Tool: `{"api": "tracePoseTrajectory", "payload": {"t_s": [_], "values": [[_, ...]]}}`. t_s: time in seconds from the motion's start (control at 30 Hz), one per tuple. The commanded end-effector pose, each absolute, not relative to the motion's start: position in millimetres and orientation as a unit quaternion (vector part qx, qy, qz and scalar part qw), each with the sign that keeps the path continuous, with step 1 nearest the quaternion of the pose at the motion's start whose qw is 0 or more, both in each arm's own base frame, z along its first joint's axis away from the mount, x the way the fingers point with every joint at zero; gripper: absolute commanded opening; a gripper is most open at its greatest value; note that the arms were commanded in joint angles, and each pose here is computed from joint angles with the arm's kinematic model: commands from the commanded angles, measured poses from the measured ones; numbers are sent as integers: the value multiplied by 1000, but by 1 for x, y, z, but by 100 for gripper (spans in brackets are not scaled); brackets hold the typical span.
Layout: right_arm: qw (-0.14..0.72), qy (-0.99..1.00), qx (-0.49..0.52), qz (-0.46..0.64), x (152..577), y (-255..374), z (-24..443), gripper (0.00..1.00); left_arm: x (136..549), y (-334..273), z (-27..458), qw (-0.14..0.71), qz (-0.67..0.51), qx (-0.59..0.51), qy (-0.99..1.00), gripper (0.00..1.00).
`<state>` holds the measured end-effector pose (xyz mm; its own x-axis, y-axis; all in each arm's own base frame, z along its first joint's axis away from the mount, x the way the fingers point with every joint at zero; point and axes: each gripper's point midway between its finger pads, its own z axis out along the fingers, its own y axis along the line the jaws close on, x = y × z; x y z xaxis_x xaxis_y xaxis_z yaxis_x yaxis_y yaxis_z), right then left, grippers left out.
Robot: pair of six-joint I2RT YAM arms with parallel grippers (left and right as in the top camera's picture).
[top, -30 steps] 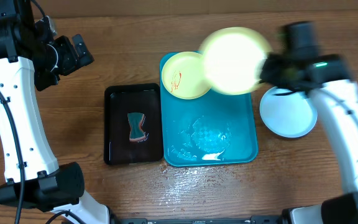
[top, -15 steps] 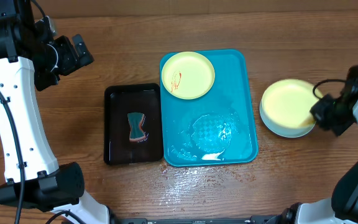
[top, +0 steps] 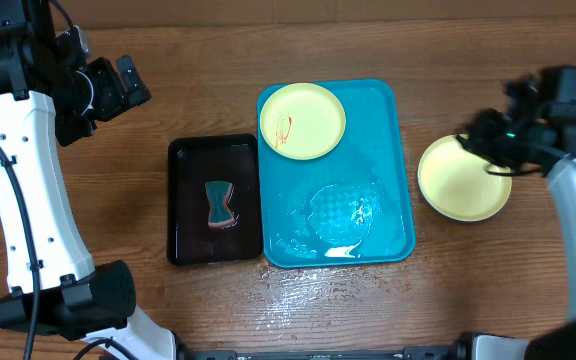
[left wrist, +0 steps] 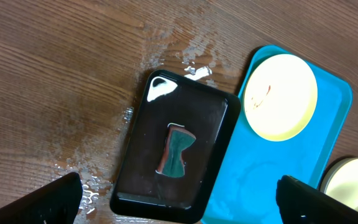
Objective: Clean dirty plates on tray and stack at the side
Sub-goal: 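Drag the upper yellow plate toward the tray center with the right gripper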
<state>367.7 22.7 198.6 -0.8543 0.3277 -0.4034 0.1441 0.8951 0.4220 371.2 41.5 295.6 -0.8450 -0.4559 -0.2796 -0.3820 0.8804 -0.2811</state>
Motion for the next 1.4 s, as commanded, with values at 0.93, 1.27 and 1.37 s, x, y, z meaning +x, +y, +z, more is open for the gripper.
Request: {"api": "tracePoseTrajectory", "payload": {"t_s": [0.93,1.27,1.37], "values": [[293,949,-68,100,492,172,5,21,369,43,306,188,-105,-212,953,100],[302,946,-37,112,477,166,101,4,369,43,306,188,-105,-212,953,100],[318,942,-33,104,458,155,150,4,369,43,306,188,-105,-212,953,100]]}}
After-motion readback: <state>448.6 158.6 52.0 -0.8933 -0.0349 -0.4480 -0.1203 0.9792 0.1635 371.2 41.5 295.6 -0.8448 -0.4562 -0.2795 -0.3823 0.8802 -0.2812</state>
